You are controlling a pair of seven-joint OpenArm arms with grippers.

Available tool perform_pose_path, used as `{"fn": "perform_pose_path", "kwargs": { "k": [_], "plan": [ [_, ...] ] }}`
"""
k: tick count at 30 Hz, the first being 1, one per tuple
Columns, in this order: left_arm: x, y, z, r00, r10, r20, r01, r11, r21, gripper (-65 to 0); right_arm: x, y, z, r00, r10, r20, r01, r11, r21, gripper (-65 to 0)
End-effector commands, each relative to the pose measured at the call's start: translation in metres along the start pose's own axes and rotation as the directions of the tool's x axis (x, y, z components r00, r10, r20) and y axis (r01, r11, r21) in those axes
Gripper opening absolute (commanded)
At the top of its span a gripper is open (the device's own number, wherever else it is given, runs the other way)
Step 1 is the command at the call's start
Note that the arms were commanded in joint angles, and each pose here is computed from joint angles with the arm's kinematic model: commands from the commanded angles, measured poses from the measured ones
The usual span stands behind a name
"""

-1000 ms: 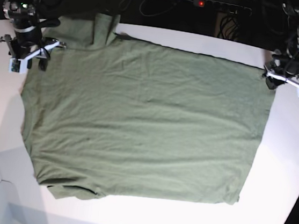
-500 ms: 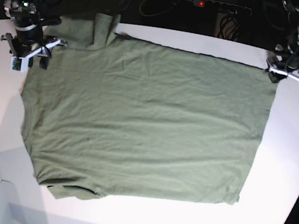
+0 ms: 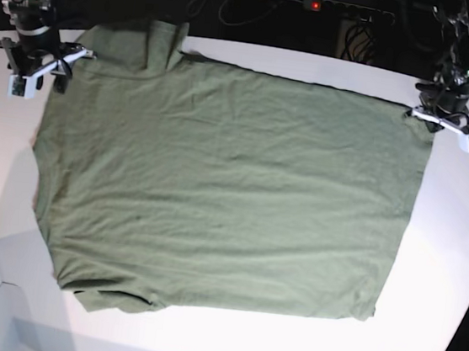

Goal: Layout the t-shirt on the table in an organized manner, then fold the t-shirt properly
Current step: 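Grasp the shirt's collar-side corners with both grippers and pull outward, then lift the collar-side edge with both grippers and fold it over the shirt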

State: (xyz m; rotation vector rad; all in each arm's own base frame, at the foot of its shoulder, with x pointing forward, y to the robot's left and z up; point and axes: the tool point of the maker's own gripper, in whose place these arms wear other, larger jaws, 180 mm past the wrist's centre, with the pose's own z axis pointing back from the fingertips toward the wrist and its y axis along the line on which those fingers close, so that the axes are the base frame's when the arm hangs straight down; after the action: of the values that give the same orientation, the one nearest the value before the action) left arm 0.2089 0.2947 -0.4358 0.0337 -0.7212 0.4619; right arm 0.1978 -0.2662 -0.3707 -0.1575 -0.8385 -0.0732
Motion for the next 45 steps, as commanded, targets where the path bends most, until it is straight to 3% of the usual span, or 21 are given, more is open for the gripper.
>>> {"fn": "perform_pose_path", "kwargs": {
  "k": [1, 17, 32, 35, 37, 41, 45],
  "plan": [
    [-0.014, -0.002, 0.001, 0.998, -0.006, -0.064, 0.005, 1.000, -0.009, -65.0, 0.006, -0.004, 0.005, 1.000, 0.009, 0.027, -0.009, 1.000, -0.007, -37.5],
    [-0.013, -0.004, 0.000, 0.998, -0.005, -0.062, 0.004, 1.000, -0.012, -65.0, -0.056, 0.034, 0.023, 0.991, -0.007, -0.131, 0.018, 0.996, 0.082, -37.5],
    [-0.013, -0.002, 0.001, 0.998, -0.002, -0.061, 0.002, 1.000, -0.008, -65.0, -0.103, 0.041, 0.015, 0.963, -0.019, -0.268, 0.048, 0.994, 0.101, -38.5],
    [-0.014, -0.001, 0.001, 0.998, -0.003, -0.063, 0.002, 1.000, -0.007, -65.0, -0.104, 0.051, 0.015, 0.962, -0.009, -0.272, 0.045, 0.991, 0.128, -49.5],
    [-0.014, -0.001, 0.001, 0.998, -0.003, -0.064, 0.002, 1.000, -0.006, -65.0, -0.104, 0.052, 0.014, 0.962, -0.008, -0.272, 0.045, 0.991, 0.129, -63.6],
    [-0.012, -0.002, 0.003, 0.998, -0.005, -0.057, 0.004, 1.000, -0.011, -65.0, -0.100, 0.049, 0.014, 0.965, -0.012, -0.262, 0.045, 0.992, 0.121, -65.0],
    [0.002, -0.010, 0.008, 1.000, -0.013, -0.016, 0.013, 0.999, -0.029, -65.0, -0.068, 0.045, 0.014, 0.984, -0.007, -0.177, 0.027, 0.994, 0.109, -65.0]
  ]
}}
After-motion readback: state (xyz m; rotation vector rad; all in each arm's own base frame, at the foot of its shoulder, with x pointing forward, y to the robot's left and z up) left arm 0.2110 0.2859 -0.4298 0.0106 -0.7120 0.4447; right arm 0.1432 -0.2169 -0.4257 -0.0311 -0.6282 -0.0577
